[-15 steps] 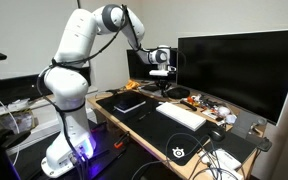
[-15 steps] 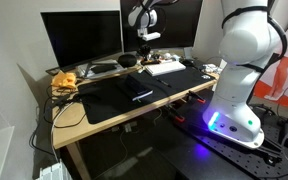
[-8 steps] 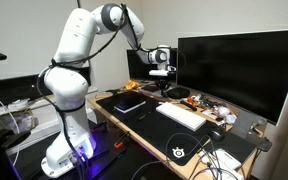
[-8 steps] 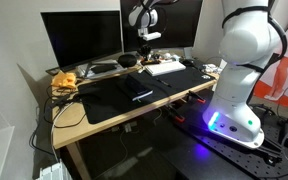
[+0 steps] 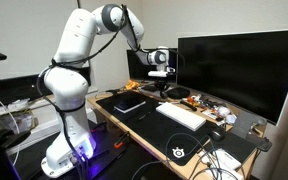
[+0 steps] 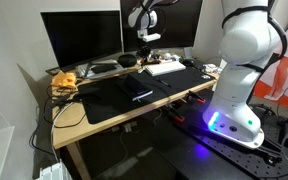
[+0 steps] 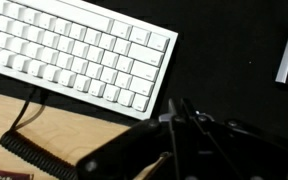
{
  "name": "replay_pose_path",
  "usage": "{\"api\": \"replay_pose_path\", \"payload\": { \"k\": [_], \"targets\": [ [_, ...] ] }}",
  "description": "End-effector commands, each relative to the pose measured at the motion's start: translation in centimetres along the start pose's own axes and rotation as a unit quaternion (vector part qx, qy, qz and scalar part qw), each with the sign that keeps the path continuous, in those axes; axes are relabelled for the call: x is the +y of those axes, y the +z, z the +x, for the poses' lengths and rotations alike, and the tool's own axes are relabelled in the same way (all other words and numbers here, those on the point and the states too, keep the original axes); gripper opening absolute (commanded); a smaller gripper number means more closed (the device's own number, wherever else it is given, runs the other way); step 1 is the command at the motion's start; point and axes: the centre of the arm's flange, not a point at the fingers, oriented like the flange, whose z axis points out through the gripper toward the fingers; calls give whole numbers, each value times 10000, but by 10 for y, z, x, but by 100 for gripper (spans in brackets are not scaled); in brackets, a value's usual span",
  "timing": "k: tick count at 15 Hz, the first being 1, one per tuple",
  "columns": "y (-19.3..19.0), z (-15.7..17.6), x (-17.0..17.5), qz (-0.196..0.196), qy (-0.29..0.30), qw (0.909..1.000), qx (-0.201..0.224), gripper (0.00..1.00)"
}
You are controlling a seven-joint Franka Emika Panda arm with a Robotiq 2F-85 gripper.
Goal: Take the small silver object near the monitor and position it at the edge of the table
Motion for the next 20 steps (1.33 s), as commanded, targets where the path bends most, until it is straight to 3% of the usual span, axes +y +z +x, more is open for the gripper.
{"api": "replay_pose_path", "payload": {
  "k": [1, 12, 20],
  "targets": [
    [4, -31, -12, 76, -19, 10000, 50, 1],
    [14, -136, -56, 63, -556, 9955, 759, 1],
    [24, -191, -71, 115, -718, 9957, 576, 1]
  ]
}}
